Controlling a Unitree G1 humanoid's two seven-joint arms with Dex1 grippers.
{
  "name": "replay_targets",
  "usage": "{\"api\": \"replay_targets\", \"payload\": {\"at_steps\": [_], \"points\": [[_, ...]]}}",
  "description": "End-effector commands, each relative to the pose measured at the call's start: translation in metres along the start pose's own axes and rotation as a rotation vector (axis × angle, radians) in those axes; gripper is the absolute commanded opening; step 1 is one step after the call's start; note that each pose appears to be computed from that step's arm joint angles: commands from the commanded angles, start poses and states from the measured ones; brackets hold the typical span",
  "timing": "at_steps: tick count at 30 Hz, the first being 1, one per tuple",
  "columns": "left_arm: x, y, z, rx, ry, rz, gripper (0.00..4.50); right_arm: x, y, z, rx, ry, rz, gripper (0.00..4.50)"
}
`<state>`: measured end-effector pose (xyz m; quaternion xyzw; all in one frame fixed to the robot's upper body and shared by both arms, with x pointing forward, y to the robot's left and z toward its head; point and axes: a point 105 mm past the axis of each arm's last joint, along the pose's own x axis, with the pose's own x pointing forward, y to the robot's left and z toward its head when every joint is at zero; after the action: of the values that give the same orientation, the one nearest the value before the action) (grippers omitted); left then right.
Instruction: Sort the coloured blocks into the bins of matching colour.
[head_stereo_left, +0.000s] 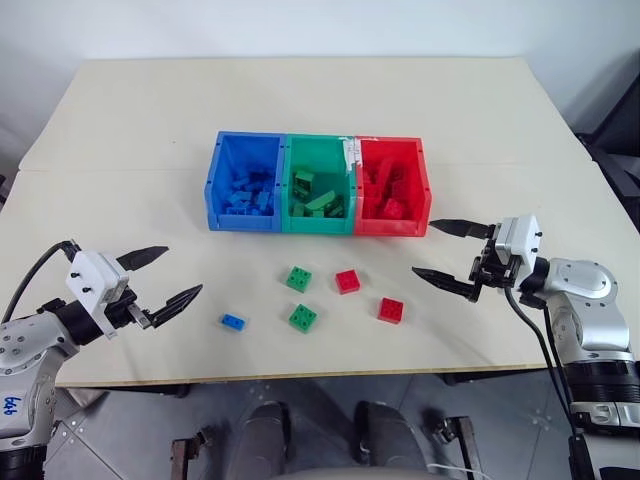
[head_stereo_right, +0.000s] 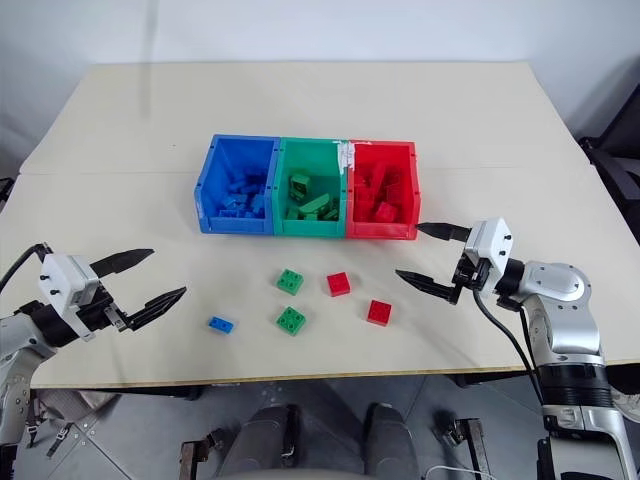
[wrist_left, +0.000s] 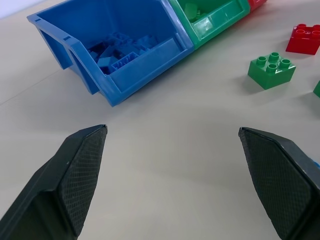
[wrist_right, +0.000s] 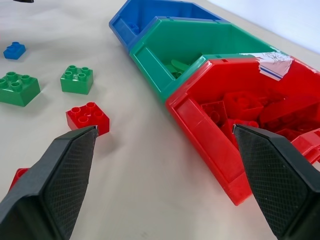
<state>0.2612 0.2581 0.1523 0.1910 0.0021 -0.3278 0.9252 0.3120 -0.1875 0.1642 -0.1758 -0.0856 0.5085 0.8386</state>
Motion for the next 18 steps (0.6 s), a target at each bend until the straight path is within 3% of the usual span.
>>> {"api": "replay_targets", "payload": {"at_steps": [1,10,18], "points": [[-0.001,0.0,0.004,0.023,0.002,0.004,4.48,0.0,-0.002,0.006,-0.021,-0.031,-0.002,4.5],[0.004,-0.01,0.009,0.001,-0.036,-0.064,4.48,-0.004,-0.003,0.006,-0.027,-0.03,-0.022,4.5],[0.029,-0.05,0.019,0.052,-0.068,-0.289,4.48,-0.068,-0.003,-0.009,-0.029,0.11,-0.172,4.5]]}}
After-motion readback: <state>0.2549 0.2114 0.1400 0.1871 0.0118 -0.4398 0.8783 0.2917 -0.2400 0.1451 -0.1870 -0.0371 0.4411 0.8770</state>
